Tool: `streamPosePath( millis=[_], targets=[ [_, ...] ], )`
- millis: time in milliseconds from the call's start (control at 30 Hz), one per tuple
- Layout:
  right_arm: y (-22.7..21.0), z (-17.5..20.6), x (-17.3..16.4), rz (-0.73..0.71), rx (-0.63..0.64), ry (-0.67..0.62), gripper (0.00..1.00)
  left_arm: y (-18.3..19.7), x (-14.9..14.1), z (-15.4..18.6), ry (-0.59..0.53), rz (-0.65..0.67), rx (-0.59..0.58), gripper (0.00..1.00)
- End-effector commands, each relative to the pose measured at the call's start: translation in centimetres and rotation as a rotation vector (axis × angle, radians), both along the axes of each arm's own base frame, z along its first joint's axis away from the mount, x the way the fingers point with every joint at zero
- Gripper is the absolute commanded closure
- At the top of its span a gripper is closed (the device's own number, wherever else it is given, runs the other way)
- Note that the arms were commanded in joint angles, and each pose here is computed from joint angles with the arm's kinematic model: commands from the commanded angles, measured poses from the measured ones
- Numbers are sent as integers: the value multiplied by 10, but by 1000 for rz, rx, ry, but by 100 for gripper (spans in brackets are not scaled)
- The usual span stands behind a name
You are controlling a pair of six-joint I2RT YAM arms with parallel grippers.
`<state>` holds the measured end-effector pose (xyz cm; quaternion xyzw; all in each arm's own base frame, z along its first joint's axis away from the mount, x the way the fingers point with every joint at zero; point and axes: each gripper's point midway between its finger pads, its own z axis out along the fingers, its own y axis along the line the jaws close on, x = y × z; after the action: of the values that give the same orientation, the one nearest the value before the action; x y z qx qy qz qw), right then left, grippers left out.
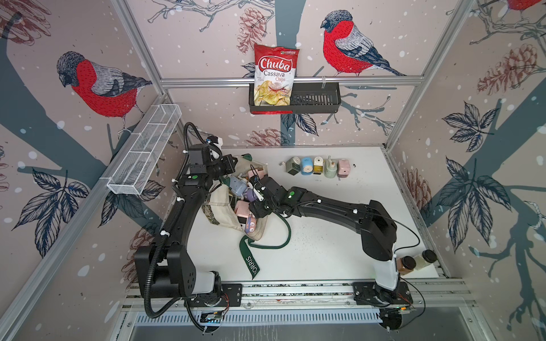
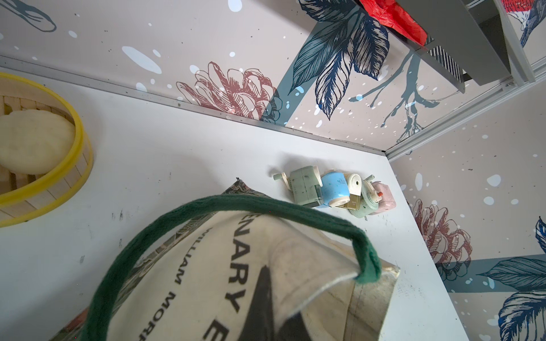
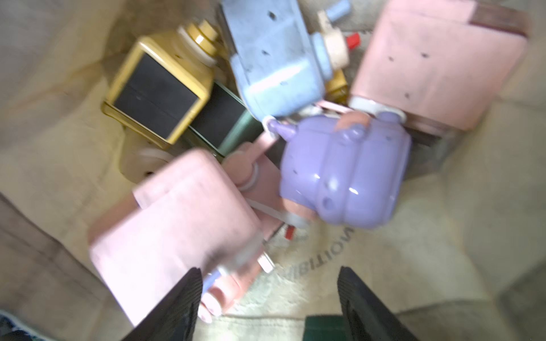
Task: Take out the pencil sharpeners from the tote bags
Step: Adjust the pencil sharpener in the canvas bag.
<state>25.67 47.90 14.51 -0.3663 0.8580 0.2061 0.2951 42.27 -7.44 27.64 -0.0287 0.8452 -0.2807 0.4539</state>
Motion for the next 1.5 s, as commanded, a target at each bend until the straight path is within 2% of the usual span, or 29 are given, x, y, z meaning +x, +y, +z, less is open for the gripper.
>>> streamPosePath(
  millis=[0,200,333,433,567,800,967,1167,1333,1467],
  targets=[
    [-11,1,-2,-34,-29,5,27,-6,6,25,-103,-35,-21,100],
    [5,41,-10,-35,72,-27,23,-6,7,24,-99,-35,-20,100],
    [31,57,-15,-12,169,17,20,-7,7,25,-102,-36,-21,100],
    [51,51,-17,-2,153,40,19,-7,7,24,-98,-35,-20,100],
    [65,30,-4,-62,86,54,19,-6,7,24,-100,-34,-19,100],
    [83,12,-4,-51,58,57,16,-6,7,24,-98,-34,-20,100],
    [73,-20,-10,-47,-52,53,14,-7,7,25,-99,-36,-21,100],
    [50,-40,-7,-83,-162,22,16,-6,7,23,-95,-34,-19,100],
    [18,-36,6,-155,-221,-15,22,-7,6,24,-97,-37,-21,100],
    [2,-24,8,-172,-187,-22,22,-7,6,24,-97,-38,-22,100]
  ],
)
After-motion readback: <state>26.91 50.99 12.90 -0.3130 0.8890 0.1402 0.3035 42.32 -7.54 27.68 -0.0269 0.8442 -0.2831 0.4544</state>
